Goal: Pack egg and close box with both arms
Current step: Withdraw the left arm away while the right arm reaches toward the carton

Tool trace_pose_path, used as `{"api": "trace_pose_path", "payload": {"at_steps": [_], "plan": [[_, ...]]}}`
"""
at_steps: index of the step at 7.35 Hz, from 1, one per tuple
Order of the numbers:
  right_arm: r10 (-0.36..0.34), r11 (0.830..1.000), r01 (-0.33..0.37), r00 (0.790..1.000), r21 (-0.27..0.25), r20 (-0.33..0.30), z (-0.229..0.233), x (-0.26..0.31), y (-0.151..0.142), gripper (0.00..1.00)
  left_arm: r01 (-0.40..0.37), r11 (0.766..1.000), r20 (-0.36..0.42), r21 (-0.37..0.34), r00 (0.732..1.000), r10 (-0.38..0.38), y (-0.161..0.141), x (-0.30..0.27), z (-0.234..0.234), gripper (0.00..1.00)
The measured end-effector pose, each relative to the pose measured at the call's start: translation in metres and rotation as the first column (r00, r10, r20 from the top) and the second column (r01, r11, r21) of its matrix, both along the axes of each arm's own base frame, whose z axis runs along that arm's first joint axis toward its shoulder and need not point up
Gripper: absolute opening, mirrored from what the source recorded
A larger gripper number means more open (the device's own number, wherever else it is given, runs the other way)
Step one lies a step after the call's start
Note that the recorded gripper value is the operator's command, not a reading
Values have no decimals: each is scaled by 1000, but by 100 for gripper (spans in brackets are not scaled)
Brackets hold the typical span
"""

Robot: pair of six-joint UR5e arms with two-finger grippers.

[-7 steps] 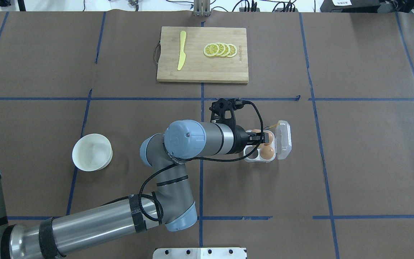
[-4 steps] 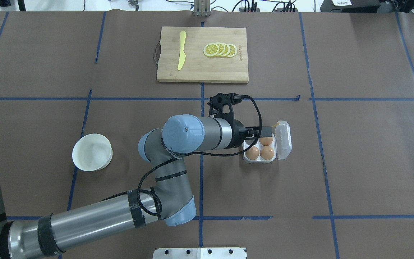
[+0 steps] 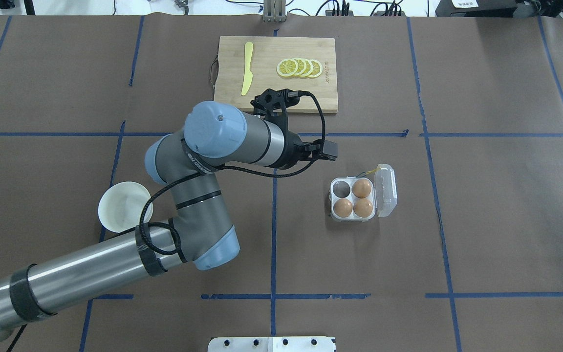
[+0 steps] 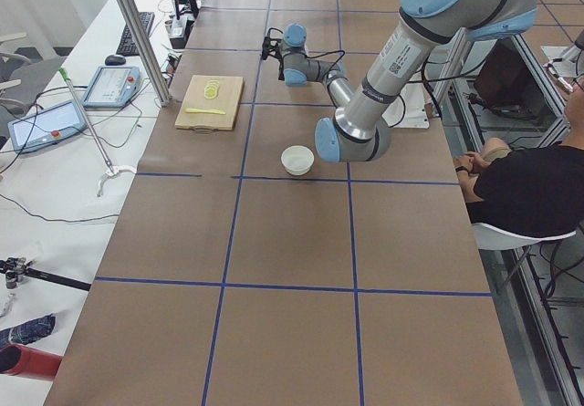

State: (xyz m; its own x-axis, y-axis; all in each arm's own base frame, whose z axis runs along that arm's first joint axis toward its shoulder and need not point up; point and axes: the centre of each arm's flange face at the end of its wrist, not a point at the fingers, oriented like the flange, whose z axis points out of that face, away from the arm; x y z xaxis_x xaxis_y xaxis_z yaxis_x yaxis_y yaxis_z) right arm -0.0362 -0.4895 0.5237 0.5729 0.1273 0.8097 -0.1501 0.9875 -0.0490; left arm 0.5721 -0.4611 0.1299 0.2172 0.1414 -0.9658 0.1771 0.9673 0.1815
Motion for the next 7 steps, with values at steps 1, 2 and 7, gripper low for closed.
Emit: {"api": "trace_pose_path", "payload": {"at_steps": [1, 2, 7], "plan": [[30, 1000, -30, 999, 9, 19, -19, -44, 2, 53, -14, 1000, 49, 5, 999, 14, -9, -41, 9, 100], [53, 998, -54, 997, 17, 55, -35, -84, 9, 1, -19, 1000, 98, 8, 995, 18, -19, -85, 19, 100], [-124, 990, 109, 972, 87, 198, -96, -224, 62, 0, 71, 995, 304, 72, 949, -90, -83, -274, 53, 100]]}}
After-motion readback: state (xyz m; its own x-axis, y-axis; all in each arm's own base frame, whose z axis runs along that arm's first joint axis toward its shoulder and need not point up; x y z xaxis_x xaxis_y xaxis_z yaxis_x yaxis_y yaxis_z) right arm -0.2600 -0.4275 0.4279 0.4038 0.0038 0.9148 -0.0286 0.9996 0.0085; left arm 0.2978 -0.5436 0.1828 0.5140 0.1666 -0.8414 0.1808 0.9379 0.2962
